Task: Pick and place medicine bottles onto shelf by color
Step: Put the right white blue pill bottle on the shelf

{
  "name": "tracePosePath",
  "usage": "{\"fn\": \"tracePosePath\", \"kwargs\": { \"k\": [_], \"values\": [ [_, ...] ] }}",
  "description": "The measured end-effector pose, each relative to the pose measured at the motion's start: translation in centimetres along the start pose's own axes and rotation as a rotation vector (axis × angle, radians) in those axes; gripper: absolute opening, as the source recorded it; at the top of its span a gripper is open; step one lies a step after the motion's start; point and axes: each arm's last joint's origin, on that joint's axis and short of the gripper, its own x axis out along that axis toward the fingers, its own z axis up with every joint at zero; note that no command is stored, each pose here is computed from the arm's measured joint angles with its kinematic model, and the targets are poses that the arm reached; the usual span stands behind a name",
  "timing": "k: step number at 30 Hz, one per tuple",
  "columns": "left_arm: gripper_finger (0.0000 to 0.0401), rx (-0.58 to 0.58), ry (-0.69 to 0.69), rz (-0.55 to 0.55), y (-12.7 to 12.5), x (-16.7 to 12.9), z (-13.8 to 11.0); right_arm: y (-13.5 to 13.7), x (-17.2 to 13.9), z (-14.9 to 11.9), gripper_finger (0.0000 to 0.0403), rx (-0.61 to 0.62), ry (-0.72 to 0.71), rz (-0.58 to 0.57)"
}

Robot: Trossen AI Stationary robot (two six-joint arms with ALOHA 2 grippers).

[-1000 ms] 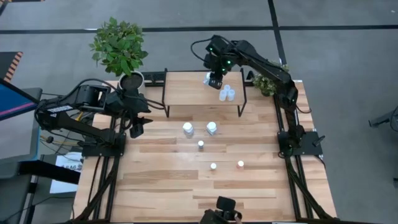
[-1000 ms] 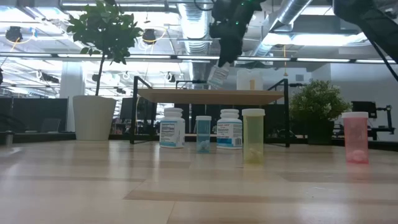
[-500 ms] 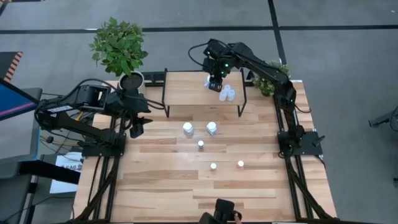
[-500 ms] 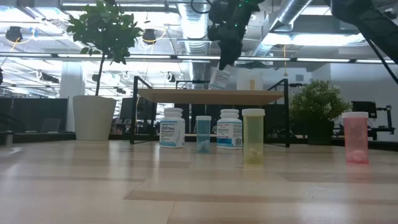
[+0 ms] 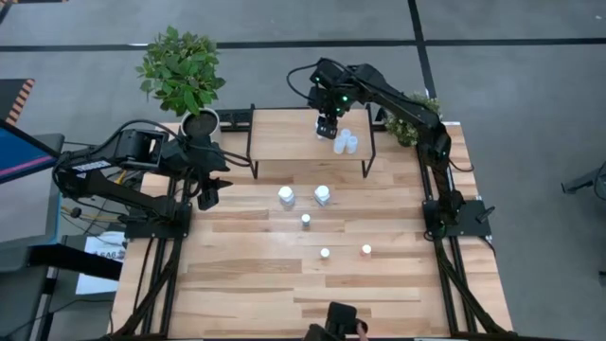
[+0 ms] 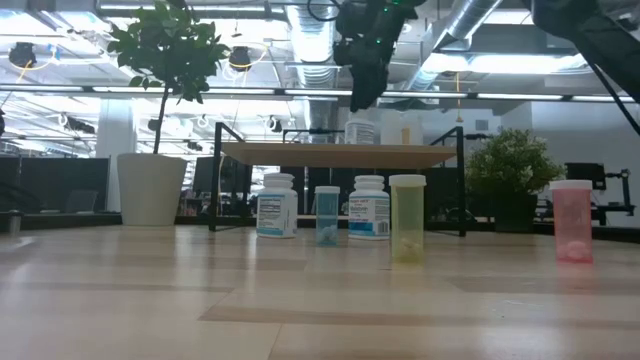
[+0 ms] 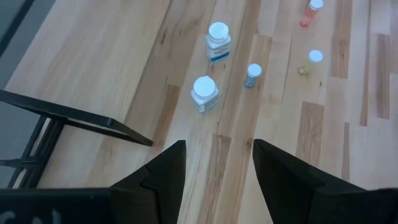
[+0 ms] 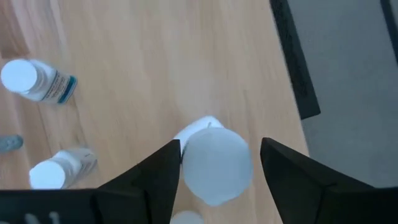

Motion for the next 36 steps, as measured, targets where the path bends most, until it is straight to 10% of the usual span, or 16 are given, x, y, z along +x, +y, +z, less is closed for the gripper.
{"fn": "tracePosePath", "kwargs": {
  "k": [20, 36],
  "values": [
    [0.0174, -0.004, 0.0, 0.0, 0.0, 0.0, 0.0, 6.7, -13.2, -2.4, 0.0244, 0.224, -0.191, 0.143],
    [0.0174, 0.003, 0.003, -0.005, 0.0, 0.0, 0.0, 15.5, -13.3, -10.9, 0.0244, 0.196, 0.049, 0.179]
  ]
}}
